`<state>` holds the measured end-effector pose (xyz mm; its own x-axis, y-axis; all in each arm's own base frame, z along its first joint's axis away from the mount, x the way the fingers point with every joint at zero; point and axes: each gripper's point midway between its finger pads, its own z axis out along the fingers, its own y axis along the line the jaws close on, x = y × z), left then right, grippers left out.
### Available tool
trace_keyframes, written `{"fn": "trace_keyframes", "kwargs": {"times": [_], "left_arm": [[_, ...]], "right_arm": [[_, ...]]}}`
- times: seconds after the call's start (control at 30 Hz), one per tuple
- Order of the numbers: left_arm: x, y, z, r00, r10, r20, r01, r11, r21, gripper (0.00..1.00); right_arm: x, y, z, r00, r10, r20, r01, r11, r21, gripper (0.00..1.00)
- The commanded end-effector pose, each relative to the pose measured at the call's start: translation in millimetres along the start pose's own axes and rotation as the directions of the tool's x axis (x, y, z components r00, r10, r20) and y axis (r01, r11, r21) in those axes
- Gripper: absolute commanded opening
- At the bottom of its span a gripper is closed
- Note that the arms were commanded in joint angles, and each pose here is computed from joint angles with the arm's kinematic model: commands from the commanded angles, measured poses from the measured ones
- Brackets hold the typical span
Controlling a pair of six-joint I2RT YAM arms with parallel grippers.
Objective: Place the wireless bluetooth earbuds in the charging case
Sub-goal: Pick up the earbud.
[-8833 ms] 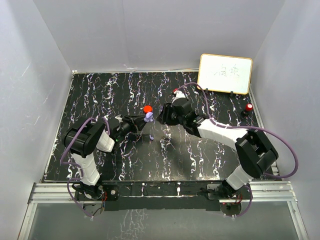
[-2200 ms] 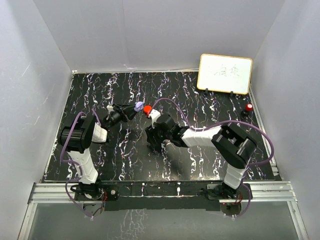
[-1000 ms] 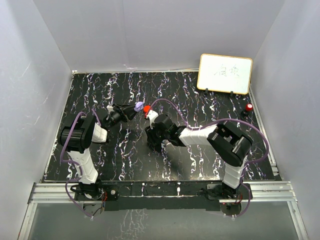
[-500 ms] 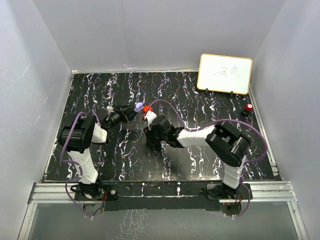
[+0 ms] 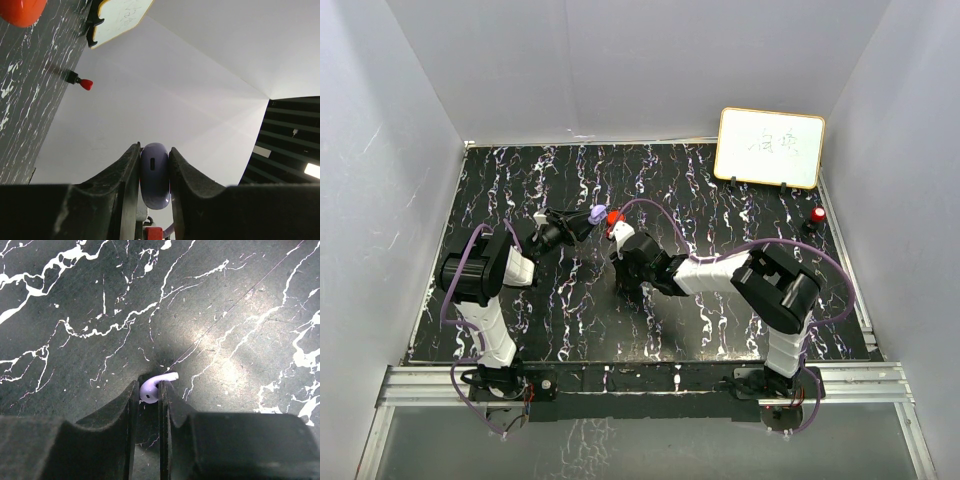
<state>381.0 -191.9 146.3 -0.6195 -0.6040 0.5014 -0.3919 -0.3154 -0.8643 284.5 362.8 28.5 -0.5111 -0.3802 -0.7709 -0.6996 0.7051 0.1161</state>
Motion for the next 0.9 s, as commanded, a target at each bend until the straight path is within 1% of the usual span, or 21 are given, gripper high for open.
{"fn": "trace_keyframes", "kwargs": {"times": [0.0, 0.1, 0.2, 0.37, 0.47, 0.57, 0.67, 0.73, 0.77, 0.87], "left_arm": [[40, -52, -15, 0.976, 0.183, -0.115, -0.156, 0.964, 0.214, 0.00], [40, -52, -15, 0.976, 0.184, -0.117, -0.156, 0.964, 0.214, 0.00], [41, -52, -14, 0.975, 0.187, -0.122, -0.158, 0.964, 0.215, 0.00], [42, -55, -13, 0.972, 0.197, -0.130, -0.166, 0.962, 0.218, 0.00], [43, -56, -12, 0.970, 0.202, -0.136, -0.169, 0.961, 0.218, 0.00], [45, -58, -11, 0.966, 0.214, -0.145, -0.180, 0.959, 0.218, 0.00], [47, -61, -10, 0.962, 0.231, -0.144, -0.197, 0.956, 0.217, 0.00], [49, -62, -10, 0.961, 0.238, -0.142, -0.205, 0.956, 0.211, 0.00], [50, -63, -10, 0.960, 0.243, -0.141, -0.211, 0.955, 0.210, 0.00], [52, -64, -10, 0.958, 0.247, -0.143, -0.214, 0.954, 0.211, 0.00]], "right_arm": [[-25, 2, -11, 0.997, 0.007, 0.070, -0.007, 1.000, 0.004, 0.11], [-47, 8, -27, 0.991, 0.027, 0.128, -0.024, 0.999, -0.027, 0.11], [-73, 7, -49, 0.978, 0.080, 0.191, -0.066, 0.995, -0.079, 0.10], [-112, -6, -90, 0.937, 0.216, 0.274, -0.150, 0.959, -0.241, 0.10], [-125, -12, -116, 0.904, 0.305, 0.299, -0.172, 0.900, -0.400, 0.10], [-132, -17, -133, 0.882, 0.345, 0.320, -0.147, 0.849, -0.508, 0.10], [-133, -14, -143, 0.872, 0.376, 0.314, -0.121, 0.786, -0.606, 0.09], [-134, -10, -151, 0.861, 0.409, 0.301, -0.112, 0.731, -0.673, 0.09], [-138, -8, -154, 0.851, 0.417, 0.319, -0.082, 0.706, -0.704, 0.09], [-140, -5, -161, 0.834, 0.463, 0.301, -0.075, 0.635, -0.769, 0.09]]}}
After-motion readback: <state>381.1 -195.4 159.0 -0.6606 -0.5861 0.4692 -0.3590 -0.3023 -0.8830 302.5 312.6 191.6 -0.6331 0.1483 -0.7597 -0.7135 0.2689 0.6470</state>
